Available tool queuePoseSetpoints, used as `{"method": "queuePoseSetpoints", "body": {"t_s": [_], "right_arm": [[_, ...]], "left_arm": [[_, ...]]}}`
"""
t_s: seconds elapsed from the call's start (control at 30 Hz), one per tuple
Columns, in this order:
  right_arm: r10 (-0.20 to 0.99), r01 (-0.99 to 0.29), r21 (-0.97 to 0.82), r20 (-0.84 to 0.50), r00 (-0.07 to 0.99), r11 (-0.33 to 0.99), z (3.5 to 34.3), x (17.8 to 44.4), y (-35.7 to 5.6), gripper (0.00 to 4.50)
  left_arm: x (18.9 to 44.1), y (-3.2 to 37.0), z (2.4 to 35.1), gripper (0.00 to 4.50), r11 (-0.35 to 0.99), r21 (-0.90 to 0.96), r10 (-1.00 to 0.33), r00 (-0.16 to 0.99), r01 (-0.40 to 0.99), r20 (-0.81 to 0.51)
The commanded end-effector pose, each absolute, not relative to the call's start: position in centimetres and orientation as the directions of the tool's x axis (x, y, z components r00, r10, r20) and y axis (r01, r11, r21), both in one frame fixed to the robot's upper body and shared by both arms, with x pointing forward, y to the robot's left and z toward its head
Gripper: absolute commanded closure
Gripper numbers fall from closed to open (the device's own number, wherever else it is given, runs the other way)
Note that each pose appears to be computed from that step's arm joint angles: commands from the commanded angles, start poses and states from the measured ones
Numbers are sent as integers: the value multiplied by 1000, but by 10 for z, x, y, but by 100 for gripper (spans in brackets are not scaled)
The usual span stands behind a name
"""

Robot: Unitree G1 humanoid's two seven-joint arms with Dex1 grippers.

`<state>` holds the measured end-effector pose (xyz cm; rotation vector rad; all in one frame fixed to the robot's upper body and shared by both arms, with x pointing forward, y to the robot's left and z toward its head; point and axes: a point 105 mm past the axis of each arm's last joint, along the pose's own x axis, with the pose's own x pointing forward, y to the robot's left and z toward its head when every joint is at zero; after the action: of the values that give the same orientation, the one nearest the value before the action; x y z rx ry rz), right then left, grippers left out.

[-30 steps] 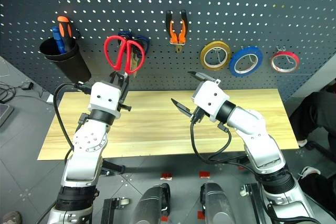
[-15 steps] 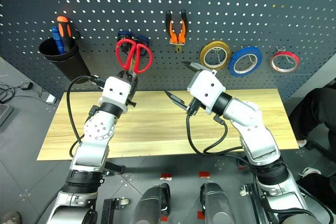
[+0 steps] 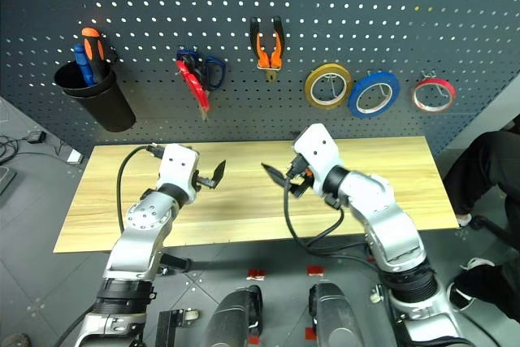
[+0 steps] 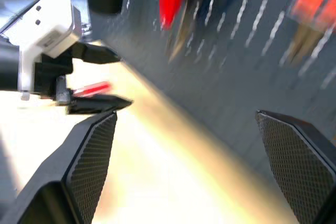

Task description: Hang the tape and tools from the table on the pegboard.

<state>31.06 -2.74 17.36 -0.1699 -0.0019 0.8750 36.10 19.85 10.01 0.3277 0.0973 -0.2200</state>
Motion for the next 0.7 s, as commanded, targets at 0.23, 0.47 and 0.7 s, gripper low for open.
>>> {"method": "queuePoseSetpoints", "body": {"t_s": [0.23, 0.47, 0.7], "right_arm": [[787, -793, 13, -136, 602, 609, 178, 291, 0, 0], [793, -796, 46, -139, 594, 604, 188, 295, 18, 0], [802, -804, 64, -150, 578, 591, 197, 302, 39, 0]], "left_arm": [[349, 265, 82, 3, 972, 129, -153, 943, 198, -296], [361, 308, 82, 3, 993, 44, -84, 928, 108, -364], [380, 325, 85, 3, 998, 16, -52, 916, 64, -398]]}}
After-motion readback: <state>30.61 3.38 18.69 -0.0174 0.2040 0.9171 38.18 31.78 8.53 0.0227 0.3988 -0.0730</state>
